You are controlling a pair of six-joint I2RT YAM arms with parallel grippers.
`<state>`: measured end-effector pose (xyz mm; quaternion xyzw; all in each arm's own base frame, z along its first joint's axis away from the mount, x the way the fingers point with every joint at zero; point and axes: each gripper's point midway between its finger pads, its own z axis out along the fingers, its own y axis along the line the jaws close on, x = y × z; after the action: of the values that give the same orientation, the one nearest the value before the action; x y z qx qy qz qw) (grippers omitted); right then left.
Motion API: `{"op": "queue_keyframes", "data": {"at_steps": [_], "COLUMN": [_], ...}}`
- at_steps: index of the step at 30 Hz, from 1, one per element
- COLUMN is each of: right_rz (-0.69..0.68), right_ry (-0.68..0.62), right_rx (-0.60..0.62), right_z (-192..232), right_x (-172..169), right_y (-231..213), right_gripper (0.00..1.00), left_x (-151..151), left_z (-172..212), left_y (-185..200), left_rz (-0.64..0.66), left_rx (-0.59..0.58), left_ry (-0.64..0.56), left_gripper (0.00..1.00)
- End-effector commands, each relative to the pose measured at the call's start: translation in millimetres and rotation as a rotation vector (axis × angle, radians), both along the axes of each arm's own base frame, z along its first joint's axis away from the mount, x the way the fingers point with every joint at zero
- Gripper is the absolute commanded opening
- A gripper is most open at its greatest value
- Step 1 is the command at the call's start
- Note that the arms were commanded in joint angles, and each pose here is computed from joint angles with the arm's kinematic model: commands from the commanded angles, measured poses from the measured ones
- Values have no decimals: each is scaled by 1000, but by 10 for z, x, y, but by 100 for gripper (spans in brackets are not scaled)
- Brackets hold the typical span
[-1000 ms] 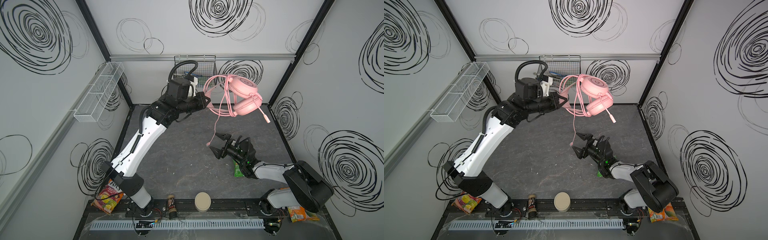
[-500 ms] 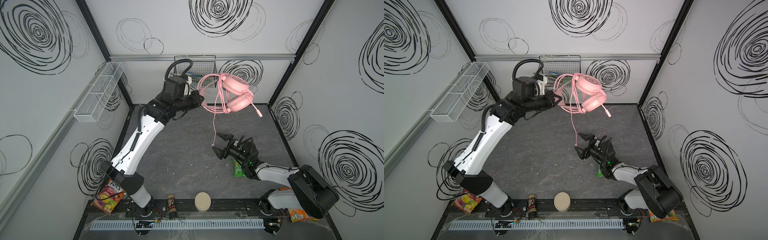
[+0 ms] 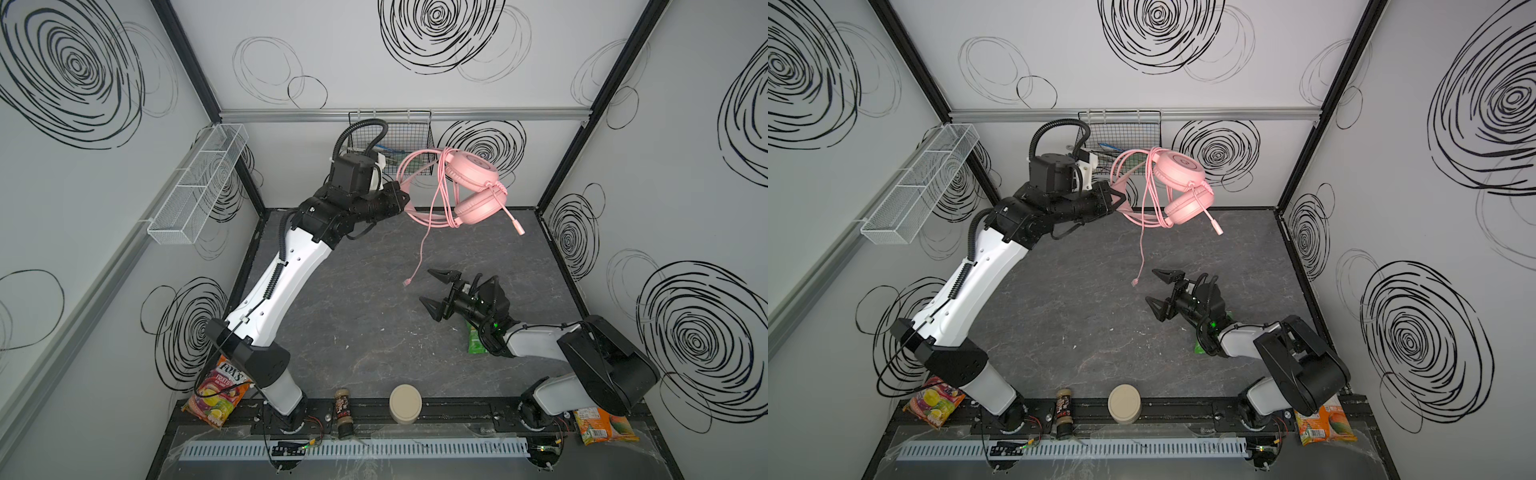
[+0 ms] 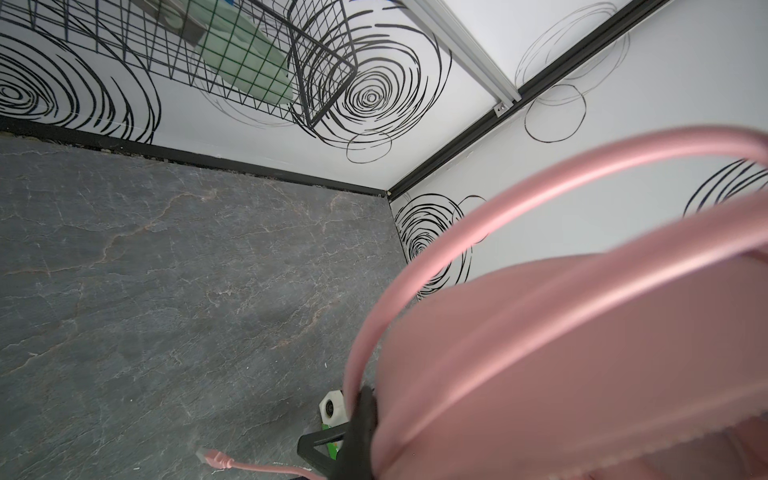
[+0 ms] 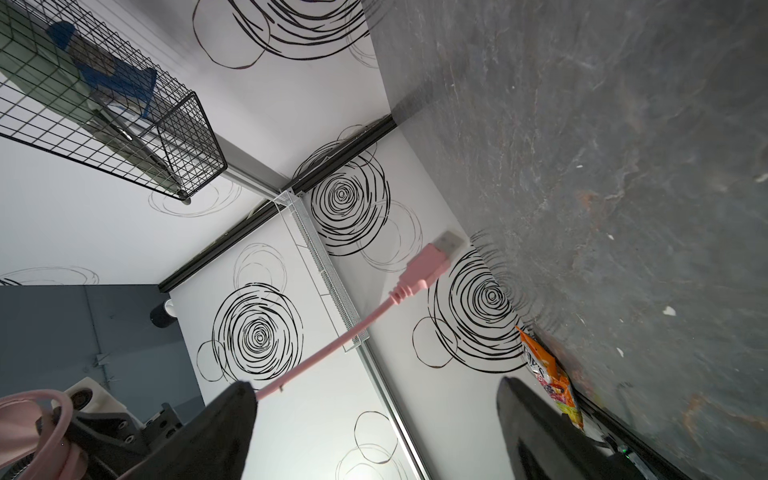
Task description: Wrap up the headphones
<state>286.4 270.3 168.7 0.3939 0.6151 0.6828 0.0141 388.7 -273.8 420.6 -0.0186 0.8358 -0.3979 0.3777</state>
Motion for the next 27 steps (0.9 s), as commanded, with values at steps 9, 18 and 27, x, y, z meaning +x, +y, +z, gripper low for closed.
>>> {"op": "queue_keyframes", "data": {"at_steps": [9,18,27], "right_rz": [15,-23,25], "right_ry": [-41,-65,-115], "right_rx": [144,154,180], "right_z": [280,258,399], "right_x": [178,470,546], "right_y": [138,72,186], "right_gripper": [95,62,75], "left_x": [40,-78,-91], "left_z": [463,445,482], "left_y": [-131,-113,3], "left_rz": [-38,-54,-38], "left_rx": [-131,-141,-139], "left_ry": [-119,-103,-110], "left_gripper": [0,0,0]}}
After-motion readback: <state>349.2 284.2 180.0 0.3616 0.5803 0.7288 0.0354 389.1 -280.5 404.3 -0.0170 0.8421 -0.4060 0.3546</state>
